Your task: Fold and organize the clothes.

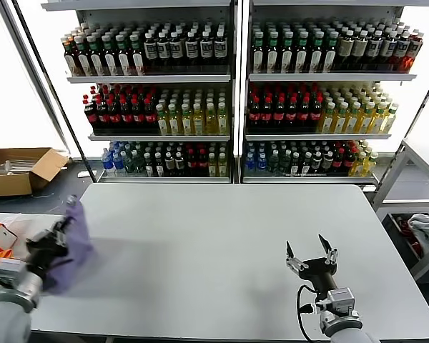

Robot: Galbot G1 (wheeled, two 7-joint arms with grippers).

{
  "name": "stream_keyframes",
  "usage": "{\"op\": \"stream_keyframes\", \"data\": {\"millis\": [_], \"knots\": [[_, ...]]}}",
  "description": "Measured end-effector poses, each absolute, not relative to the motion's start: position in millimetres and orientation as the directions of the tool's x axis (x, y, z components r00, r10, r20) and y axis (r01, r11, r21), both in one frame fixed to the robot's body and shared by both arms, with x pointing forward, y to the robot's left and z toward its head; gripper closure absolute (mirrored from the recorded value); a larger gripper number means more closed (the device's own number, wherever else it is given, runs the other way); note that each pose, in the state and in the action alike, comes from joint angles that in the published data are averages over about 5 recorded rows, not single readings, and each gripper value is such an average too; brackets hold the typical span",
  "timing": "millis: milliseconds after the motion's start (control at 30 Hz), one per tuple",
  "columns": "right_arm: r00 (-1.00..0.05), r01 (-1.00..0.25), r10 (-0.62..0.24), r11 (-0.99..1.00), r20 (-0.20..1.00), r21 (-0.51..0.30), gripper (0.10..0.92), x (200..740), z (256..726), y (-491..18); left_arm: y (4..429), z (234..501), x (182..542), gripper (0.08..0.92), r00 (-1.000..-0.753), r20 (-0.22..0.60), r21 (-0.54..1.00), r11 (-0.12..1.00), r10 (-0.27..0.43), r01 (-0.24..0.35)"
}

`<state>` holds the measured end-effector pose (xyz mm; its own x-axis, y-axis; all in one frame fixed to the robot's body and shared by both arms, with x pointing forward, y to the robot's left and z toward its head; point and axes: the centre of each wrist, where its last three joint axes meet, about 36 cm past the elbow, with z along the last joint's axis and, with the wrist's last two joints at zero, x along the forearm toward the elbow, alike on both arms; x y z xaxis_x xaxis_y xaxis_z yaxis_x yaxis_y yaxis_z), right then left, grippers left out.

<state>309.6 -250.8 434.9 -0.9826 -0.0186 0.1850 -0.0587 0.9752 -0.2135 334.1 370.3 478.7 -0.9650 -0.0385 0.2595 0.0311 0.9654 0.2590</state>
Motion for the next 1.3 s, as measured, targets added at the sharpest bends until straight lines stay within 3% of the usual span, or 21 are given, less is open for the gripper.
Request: {"op": "stream_keyframes", "data": {"millis": [267,633,1033,1300], "knots": [[-0.981,-0.044,-0.002,0.976,0.194,-0.211,0.2,306.9,430.2,-250.0,305.4,435.2,326.7,0.892,-0.928,0.365,0.178,0.973,0.076,0.149],[-0.979,-0.055,-0.012,0.977,0.204,-0.207,0.2,305.6,426.8,-241.3,250.2,435.5,318.7,0.868,-0.913,0.366,0.059,0.975,0.179,0.214],[-0.97,-0.074,-0.037,0.986,0.239,-0.15,0.2,309.9,423.6,-223.6,218.6,454.7,318.0,0.539,-0.927,0.266,-0.191,0.957,0.265,0.219],[-0.944,-0.134,-0.155,0.987,0.292,0.093,0.2,318.5,439.0,-198.7,221.6,468.7,312.7,0.305,-0.938,0.255,-0.273,0.948,0.235,0.164]]}}
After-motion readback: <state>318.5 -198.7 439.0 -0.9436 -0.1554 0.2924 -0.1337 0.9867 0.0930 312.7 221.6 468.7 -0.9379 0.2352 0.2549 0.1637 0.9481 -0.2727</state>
